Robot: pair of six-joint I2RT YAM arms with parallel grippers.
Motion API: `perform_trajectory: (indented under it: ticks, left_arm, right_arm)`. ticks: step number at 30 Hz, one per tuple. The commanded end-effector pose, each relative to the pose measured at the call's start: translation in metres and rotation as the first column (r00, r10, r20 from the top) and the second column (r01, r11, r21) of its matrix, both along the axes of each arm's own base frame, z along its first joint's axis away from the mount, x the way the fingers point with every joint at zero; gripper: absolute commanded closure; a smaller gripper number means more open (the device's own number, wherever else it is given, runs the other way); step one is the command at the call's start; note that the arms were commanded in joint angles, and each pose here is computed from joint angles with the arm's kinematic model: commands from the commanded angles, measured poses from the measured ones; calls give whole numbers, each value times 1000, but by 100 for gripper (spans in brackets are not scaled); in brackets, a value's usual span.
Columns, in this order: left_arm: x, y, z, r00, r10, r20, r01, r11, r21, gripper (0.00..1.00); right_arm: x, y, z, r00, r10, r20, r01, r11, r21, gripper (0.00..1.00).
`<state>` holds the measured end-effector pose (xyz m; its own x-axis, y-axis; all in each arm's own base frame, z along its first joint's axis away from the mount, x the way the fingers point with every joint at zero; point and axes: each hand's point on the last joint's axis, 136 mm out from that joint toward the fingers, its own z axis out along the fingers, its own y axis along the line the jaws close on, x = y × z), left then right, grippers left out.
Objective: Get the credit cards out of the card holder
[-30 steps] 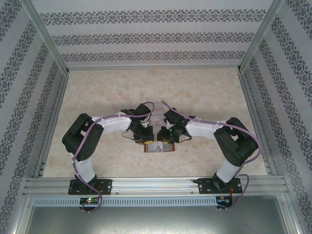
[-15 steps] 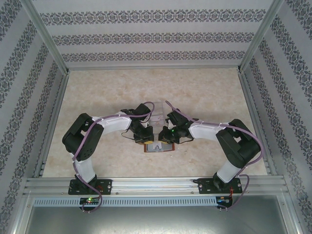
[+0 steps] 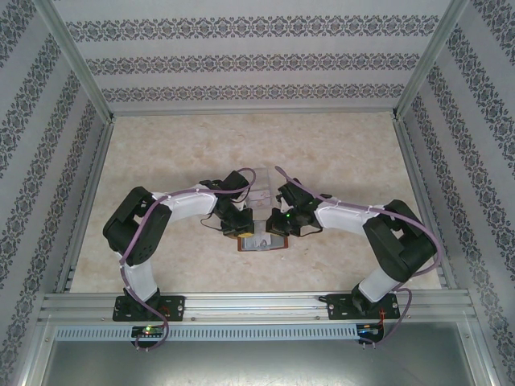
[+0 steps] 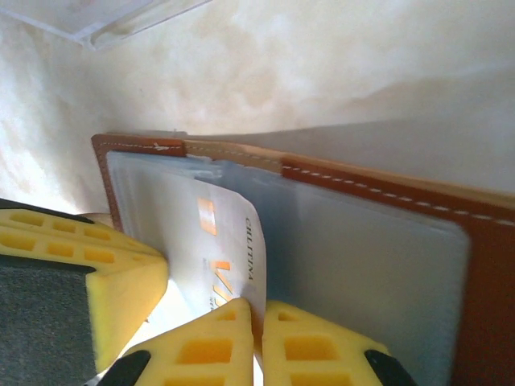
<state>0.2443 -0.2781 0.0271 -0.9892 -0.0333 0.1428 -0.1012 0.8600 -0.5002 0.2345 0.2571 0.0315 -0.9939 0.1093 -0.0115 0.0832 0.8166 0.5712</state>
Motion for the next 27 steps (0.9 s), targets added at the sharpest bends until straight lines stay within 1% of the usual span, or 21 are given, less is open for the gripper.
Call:
perform_trajectory:
  ticks: [1, 9, 22, 27]
  left_arm:
    - [-10, 12, -13, 999, -17, -33, 19, 997, 81, 91]
    - [-10, 11, -12, 999, -19, -31, 21, 997, 78, 91]
    - [-9, 10, -12, 999, -19, -32, 21, 997, 75, 91]
    - [-9, 10, -11, 999, -18, -31, 21, 997, 74, 91]
  right_arm:
    - [-6, -32, -13, 1000, -14, -17, 11, 988, -157, 92]
    - [-7, -46, -6, 1000, -5, 1, 5, 973, -231, 92]
    - [-4, -40, 0, 1000, 18, 17, -13, 967, -253, 92]
    - [-4, -40, 3, 999, 34, 26, -25, 959, -282, 92]
